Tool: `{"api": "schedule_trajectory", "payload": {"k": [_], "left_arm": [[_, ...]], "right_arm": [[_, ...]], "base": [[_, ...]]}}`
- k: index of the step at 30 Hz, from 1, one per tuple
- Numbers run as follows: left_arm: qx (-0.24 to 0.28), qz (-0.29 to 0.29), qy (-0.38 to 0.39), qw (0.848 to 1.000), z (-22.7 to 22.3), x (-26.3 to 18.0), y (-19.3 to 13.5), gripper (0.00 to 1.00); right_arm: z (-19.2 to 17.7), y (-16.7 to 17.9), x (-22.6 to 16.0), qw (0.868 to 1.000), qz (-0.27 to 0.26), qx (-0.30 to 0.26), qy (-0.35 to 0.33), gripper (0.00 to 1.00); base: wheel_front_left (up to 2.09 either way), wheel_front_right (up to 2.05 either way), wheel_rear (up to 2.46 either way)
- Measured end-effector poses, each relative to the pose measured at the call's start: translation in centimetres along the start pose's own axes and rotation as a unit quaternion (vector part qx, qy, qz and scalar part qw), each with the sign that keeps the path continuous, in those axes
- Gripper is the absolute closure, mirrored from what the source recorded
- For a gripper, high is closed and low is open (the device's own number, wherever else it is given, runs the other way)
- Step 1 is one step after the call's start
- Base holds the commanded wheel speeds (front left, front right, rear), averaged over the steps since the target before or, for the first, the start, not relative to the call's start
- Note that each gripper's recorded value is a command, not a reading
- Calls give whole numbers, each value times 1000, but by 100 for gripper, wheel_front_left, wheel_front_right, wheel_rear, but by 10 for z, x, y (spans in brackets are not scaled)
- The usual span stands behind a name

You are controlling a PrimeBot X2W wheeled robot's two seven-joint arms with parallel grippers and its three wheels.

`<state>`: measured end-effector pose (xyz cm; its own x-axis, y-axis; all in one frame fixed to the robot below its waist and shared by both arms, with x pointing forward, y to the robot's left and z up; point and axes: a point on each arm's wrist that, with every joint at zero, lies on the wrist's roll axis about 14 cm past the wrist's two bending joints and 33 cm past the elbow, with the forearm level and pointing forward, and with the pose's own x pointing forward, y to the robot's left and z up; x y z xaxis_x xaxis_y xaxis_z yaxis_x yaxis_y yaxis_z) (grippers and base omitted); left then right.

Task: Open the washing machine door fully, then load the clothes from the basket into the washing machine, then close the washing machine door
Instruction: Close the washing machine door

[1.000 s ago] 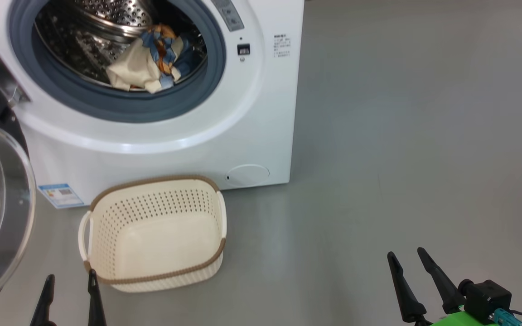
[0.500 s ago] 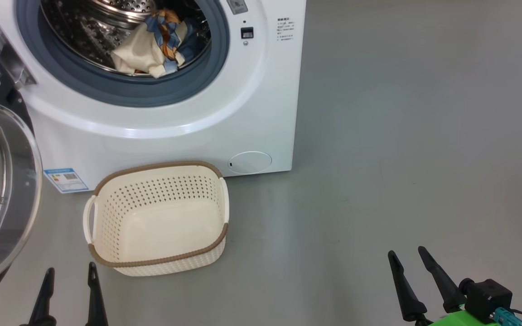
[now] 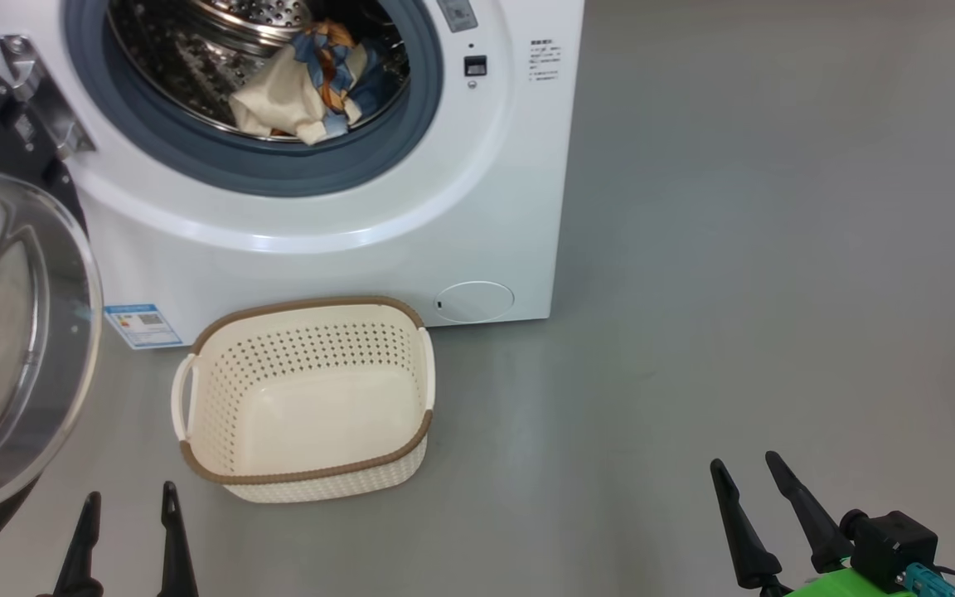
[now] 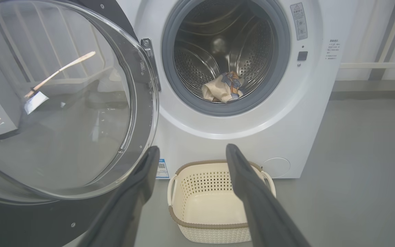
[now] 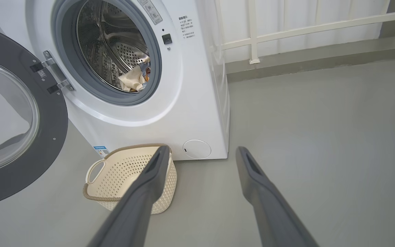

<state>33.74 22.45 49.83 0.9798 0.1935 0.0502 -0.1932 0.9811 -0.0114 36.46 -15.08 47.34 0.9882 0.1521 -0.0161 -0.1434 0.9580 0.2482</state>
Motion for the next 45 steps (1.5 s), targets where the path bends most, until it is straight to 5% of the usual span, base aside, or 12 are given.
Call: {"api": "schedule_trajectory", "payload": {"k": [21,45], "left_arm": [[-18,89,-1,996,3,-33,51,0],[-22,225,3,974,5,-95,118,0]], "right_arm": [[-10,49,29,996,85,-6,20,0],[-33,131,56,976,209,-9,55,0]], "base": [[0,0,0],[0,0,0]]}}
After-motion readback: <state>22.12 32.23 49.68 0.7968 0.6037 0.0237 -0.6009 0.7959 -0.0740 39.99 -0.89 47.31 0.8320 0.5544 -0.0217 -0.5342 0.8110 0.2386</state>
